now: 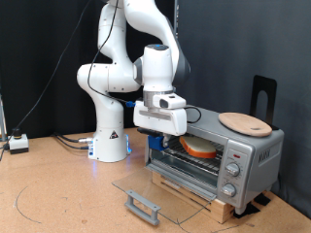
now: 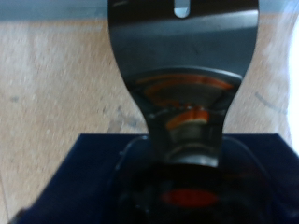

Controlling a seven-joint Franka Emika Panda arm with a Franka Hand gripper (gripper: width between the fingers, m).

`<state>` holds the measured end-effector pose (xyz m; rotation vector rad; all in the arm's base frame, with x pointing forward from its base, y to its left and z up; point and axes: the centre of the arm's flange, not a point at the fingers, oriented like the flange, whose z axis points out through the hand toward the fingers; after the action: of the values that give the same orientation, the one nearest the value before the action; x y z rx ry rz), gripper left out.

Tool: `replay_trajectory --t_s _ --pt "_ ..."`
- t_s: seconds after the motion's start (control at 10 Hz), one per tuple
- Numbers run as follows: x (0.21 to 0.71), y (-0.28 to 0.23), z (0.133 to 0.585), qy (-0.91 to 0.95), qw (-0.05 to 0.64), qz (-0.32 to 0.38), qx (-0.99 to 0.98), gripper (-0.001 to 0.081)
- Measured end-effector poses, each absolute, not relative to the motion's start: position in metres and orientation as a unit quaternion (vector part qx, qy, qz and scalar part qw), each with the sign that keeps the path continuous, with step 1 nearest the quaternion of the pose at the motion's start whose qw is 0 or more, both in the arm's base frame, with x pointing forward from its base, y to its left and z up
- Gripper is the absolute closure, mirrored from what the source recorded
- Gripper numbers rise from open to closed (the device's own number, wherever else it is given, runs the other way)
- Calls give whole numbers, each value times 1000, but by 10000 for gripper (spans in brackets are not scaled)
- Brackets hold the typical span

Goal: Make a piece of toast with the oven

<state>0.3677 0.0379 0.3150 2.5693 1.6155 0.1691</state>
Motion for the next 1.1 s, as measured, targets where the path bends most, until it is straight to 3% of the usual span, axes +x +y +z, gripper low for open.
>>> replay_trajectory --t_s 0.5,0.8,1.1 --pt "367 -16 318 502 31 49 863 411" --pt "364 -50 325 451 -5 81 889 411" --pt "367 -47 336 447 -46 101 888 411"
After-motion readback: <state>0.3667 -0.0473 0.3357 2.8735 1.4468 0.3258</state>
